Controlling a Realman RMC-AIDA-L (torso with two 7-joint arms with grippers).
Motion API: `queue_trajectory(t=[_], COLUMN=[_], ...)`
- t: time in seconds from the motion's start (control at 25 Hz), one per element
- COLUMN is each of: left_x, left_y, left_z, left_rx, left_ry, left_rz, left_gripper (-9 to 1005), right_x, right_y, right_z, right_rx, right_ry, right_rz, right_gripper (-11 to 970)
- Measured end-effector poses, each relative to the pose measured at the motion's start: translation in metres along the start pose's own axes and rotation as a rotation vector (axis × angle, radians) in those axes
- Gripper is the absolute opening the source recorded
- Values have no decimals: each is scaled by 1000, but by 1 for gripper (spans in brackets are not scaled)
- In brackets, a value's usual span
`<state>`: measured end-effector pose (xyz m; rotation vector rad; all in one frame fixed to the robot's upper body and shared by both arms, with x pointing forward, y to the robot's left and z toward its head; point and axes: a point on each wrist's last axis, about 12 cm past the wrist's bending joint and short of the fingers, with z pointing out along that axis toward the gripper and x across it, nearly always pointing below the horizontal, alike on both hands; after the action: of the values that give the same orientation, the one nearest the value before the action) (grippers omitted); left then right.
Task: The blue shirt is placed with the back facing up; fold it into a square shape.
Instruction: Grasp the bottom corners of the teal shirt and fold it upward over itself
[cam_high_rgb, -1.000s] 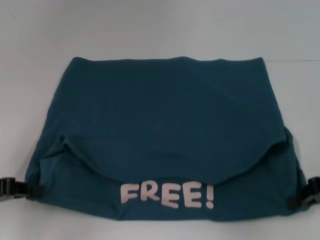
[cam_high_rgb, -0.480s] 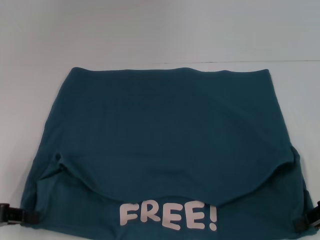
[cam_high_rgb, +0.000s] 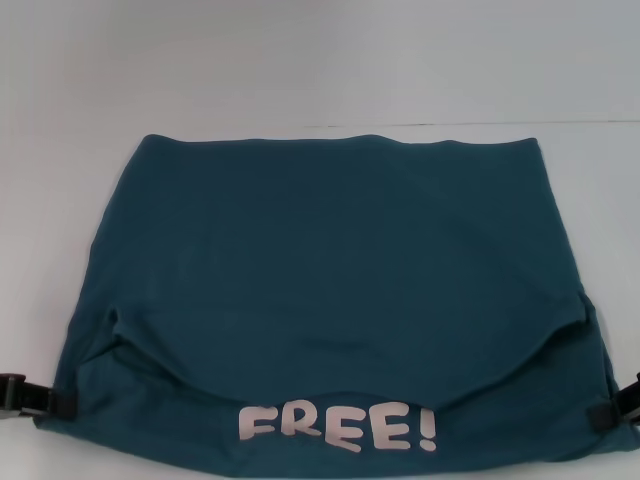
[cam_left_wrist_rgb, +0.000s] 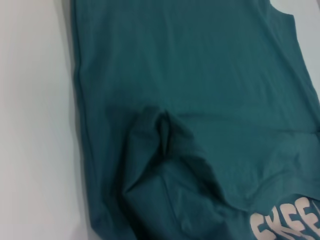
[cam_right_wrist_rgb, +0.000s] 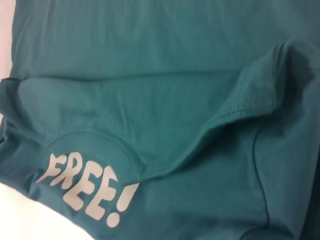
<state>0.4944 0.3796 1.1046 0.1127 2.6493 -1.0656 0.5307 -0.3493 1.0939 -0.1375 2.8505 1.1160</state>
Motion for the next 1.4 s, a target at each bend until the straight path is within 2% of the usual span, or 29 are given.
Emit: queue_trajectory(t=[0.44,0.56,0.68,0.72,0.8,0.88,0.92,1.16,1.4], left_x=[-10,-28,-52,-61,-78,-85,-104,-136,-153], left_y=[-2,-7,-15,-18,-23,-25,-32,-39,-44], left_z=[0,0,2,3,7,9,18,40,58], left_rx=[-10,-19,-28,-39,-62,-70,-96,-222,-302], left_ry=[-22,-71,-133,-153,-181,-186,-202,-276,-341], left_rz=[16,36,40,38,37,41,54,85,106], left_gripper=[32,32,32,32,32,32,32,32,32], right_x=[-5,-17,-32,-45,-52,-67,-74,-110,-128], right_y=[-1,2,5,7,8,11,14,24,26], right_z=[-6,-7,-10,-12,-13,-14,-12,0,5], right_rx=[10,6,-5,3,11,33,46,172,243], right_ry=[-23,-94,-197,-286,-326,-395,-420,-540,-635], right_rz=[2,0,5,5,3,1,-4,-28,-27], right_gripper=[44,44,44,44,44,44,44,44,45])
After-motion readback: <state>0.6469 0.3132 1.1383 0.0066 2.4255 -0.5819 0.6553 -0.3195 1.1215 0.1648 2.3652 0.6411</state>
